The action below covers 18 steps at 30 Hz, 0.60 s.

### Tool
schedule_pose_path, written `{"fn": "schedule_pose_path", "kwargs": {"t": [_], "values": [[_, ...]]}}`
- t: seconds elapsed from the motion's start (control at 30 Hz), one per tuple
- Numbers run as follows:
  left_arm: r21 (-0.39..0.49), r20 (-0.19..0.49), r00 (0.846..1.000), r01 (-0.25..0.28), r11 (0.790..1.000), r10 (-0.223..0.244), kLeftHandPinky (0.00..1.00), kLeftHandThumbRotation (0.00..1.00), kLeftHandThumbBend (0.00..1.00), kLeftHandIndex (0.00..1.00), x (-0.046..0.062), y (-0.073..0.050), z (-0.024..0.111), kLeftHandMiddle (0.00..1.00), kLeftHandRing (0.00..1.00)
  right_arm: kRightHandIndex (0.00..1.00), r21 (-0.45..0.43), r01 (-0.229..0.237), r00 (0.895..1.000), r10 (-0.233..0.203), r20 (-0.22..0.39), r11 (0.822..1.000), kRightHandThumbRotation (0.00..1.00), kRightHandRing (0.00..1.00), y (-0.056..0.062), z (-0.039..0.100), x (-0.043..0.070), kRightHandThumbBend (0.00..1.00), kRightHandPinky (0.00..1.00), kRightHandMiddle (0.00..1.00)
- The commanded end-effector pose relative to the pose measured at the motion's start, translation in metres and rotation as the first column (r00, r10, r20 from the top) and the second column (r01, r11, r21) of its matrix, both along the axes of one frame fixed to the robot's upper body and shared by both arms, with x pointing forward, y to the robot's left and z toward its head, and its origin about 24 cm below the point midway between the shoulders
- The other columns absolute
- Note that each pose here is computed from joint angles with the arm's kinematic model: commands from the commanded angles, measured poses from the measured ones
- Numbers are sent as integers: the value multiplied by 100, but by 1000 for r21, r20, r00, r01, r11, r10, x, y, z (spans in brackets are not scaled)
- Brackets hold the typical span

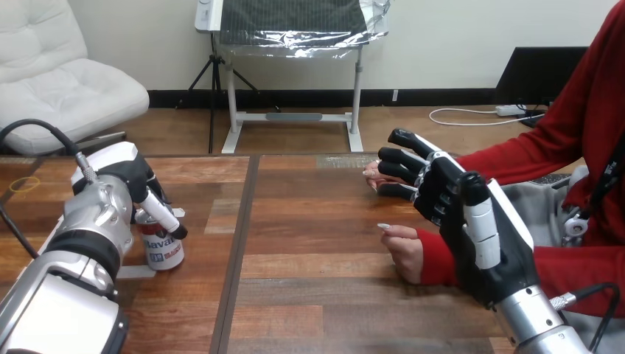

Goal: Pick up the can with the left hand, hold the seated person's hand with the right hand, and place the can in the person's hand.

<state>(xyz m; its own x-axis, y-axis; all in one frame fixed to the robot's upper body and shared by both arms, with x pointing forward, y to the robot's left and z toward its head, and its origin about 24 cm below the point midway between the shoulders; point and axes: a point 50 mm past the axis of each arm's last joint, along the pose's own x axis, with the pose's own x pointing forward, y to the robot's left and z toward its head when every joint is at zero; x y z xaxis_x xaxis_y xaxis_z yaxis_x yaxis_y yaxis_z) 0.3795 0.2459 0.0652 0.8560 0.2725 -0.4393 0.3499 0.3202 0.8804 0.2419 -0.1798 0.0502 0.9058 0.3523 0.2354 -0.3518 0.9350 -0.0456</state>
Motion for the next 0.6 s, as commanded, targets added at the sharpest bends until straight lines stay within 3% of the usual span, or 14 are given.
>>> {"fn": "schedule_pose_path", "kwargs": {"t": [0.0, 0.3, 0.57], "values": [[-7, 163, 985, 49, 999, -47, 35, 0, 82, 45, 22, -12, 46, 48, 42, 89, -45, 15, 993, -9, 120, 999, 100, 85, -5, 24, 19, 88, 80, 85], [-21, 198, 978, 70, 997, -65, 36, 0, 81, 46, 24, -15, 53, 49, 44, 88, -131, 67, 988, -48, 145, 989, 100, 84, -8, 23, 25, 85, 78, 84], [-44, 223, 973, 79, 996, -67, 35, 0, 79, 46, 26, -17, 60, 49, 43, 87, -236, 111, 981, -68, 183, 965, 100, 84, -11, 23, 30, 82, 77, 84]]}}
